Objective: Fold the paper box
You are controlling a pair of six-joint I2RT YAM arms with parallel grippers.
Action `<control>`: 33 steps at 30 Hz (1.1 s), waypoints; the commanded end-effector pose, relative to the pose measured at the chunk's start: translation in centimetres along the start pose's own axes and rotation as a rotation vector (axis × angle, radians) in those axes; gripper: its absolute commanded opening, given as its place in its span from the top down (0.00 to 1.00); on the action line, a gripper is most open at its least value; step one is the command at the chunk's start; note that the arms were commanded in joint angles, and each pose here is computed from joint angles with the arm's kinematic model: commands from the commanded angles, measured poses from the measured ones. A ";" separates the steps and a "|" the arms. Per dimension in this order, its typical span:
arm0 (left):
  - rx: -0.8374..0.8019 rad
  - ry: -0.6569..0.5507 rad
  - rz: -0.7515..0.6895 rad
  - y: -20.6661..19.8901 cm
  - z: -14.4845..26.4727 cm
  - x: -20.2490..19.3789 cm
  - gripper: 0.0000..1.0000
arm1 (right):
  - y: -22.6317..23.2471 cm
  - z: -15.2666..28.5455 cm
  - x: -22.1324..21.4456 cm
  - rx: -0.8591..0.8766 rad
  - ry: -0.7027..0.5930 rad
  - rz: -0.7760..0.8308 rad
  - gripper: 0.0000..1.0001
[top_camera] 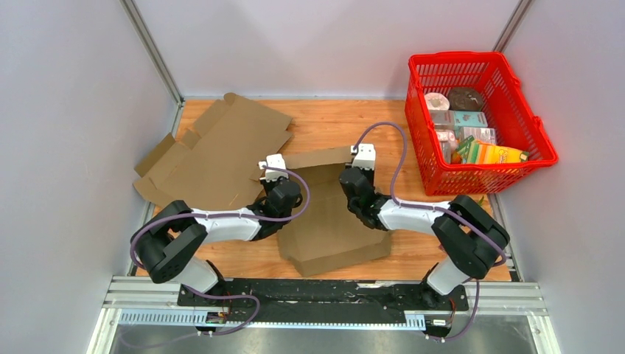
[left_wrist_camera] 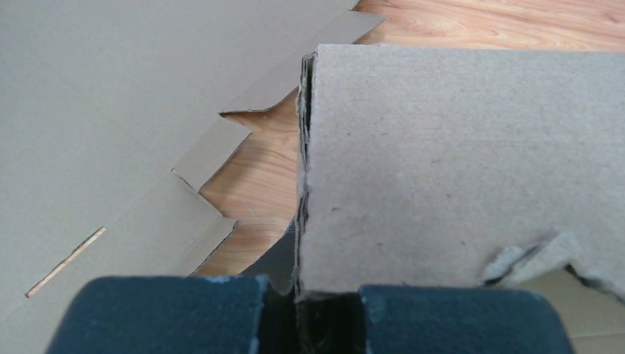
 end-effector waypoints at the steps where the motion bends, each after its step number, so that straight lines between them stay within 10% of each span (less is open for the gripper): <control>1: -0.140 0.042 0.043 -2.5 1.4 0.2 1.00 | -1.9 -0.9 -0.2 -0.086 -0.053 0.020 0.79; 6: -0.150 0.051 0.035 -2.4 1.5 0.1 0.96 | -2.7 1.2 -0.8 0.079 0.104 -0.027 0.28; 12: -0.249 0.128 0.120 -1.7 3.5 0.3 0.28 | -6.2 6.8 -2.8 0.166 0.464 0.071 0.00; 20: -0.261 0.404 0.051 2.6 9.1 2.4 0.28 | -8.2 13.3 -3.2 0.288 0.712 -0.158 0.00; 28: -1.013 0.727 -0.026 4.0 19.5 4.2 0.46 | -9.7 15.7 -4.8 0.240 0.847 -0.199 0.00; 33: -0.985 0.726 -0.510 1.0 21.8 3.2 0.43 | -11.7 15.6 -2.5 0.151 0.730 -0.243 0.00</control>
Point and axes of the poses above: each gripper's point midway between its finger pads, its own z axis back along the fingers, its own y axis along the line the jaws close on, x = y × z, the point moved 7 cm from there along z, back along the fingers, and after that the axes turned 10 degrees about z, right-handed, at the moved point
